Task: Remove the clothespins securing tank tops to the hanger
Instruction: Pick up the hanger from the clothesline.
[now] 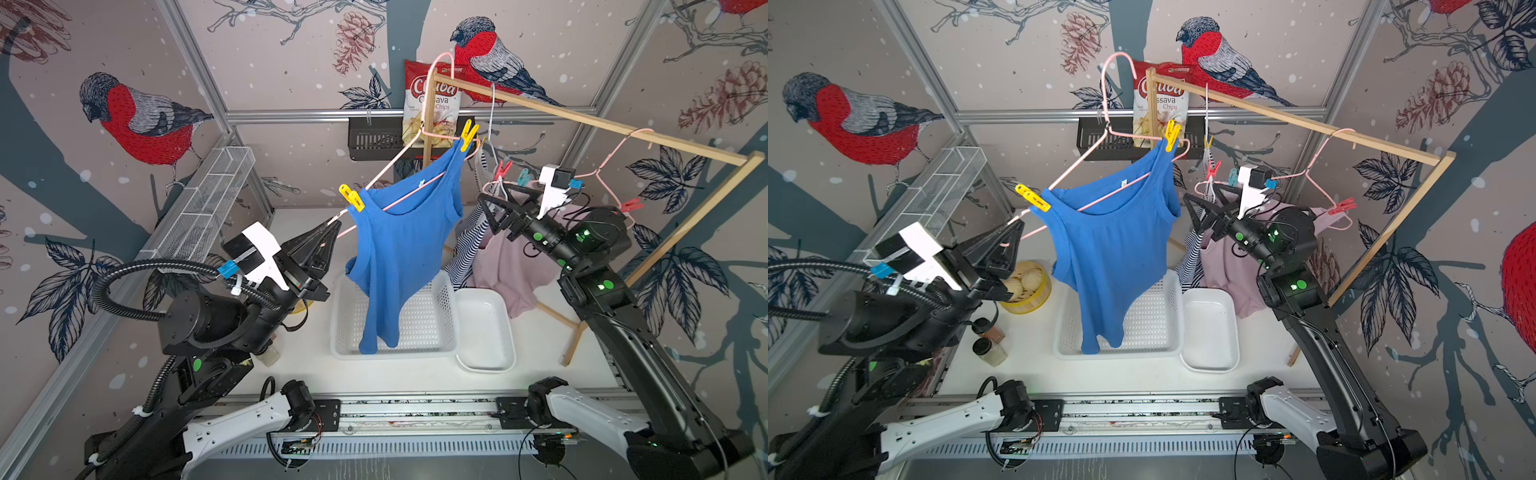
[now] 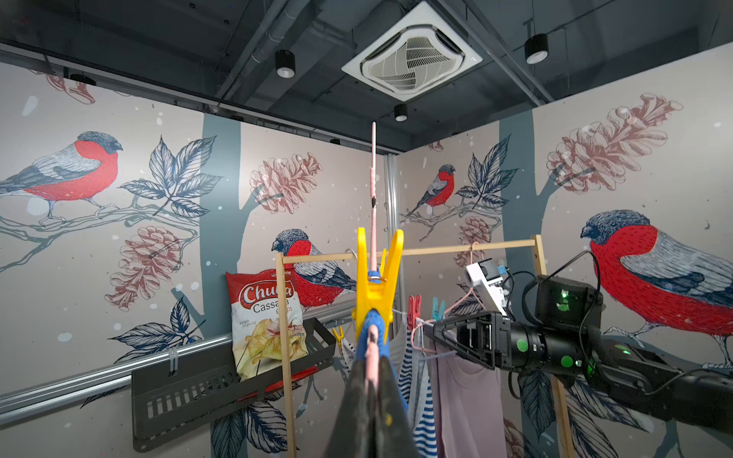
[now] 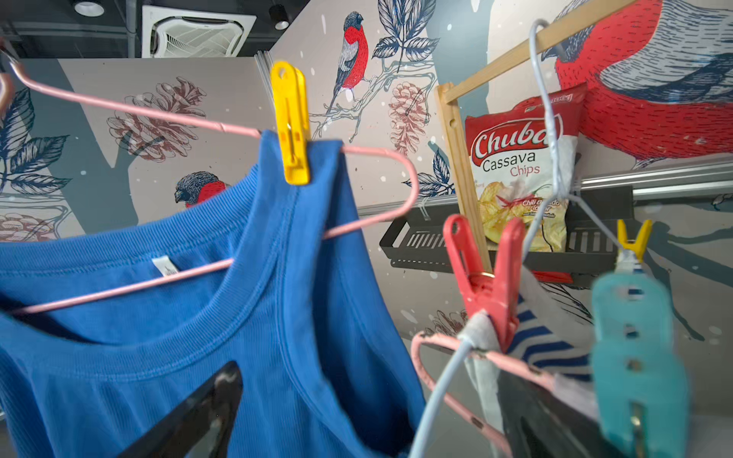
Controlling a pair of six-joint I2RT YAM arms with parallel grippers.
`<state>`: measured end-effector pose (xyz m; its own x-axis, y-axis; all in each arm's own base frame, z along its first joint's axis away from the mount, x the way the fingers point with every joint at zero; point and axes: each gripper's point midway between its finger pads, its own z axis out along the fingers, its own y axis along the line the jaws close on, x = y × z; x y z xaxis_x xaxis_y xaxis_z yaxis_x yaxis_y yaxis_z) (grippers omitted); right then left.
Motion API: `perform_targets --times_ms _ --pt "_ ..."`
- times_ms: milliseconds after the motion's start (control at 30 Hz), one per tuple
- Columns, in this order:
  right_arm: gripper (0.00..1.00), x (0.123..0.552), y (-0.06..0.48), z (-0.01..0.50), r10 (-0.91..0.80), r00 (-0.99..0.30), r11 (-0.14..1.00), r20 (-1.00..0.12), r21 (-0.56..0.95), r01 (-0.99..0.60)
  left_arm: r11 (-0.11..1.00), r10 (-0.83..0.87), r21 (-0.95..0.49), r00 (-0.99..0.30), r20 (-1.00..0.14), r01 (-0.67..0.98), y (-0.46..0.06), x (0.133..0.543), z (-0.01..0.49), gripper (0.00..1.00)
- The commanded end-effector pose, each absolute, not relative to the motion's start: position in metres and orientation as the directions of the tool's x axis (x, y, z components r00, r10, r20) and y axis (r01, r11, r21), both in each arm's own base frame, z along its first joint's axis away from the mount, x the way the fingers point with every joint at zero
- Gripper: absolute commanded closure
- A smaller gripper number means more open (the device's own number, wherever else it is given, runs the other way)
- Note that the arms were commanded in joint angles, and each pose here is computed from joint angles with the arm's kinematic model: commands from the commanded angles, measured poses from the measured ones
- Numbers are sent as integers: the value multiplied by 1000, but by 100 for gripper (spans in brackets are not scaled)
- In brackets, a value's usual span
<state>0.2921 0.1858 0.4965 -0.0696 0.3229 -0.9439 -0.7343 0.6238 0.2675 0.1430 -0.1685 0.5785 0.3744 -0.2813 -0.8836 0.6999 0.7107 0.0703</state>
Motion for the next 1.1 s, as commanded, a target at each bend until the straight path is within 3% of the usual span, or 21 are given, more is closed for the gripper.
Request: perform_targets --times_ms 0,333,500,600,933,1067 --pt "0 276 197 517 334 -44 531 -942 226 -816 707 -274 107 410 -870 699 -173 142 585 100" --pt "0 283 184 469 290 -79 636 -954 254 -728 607 -290 117 356 -888 786 -210 170 567 100" --pt "0 287 163 424 242 -134 744 -961 273 -611 641 -322 50 328 -888 766 -178 206 555 100" --pt "0 283 154 406 225 -153 776 -962 272 -570 631 -364 39 341 -867 774 -157 204 551 100" --pt "0 240 154 395 135 -24 741 -991 117 -662 509 -330 107 308 -892 854 -154 208 508 100" --pt "0 226 170 393 108 -32 654 -994 95 -750 522 -308 120 318 -897 845 -147 212 498 100"
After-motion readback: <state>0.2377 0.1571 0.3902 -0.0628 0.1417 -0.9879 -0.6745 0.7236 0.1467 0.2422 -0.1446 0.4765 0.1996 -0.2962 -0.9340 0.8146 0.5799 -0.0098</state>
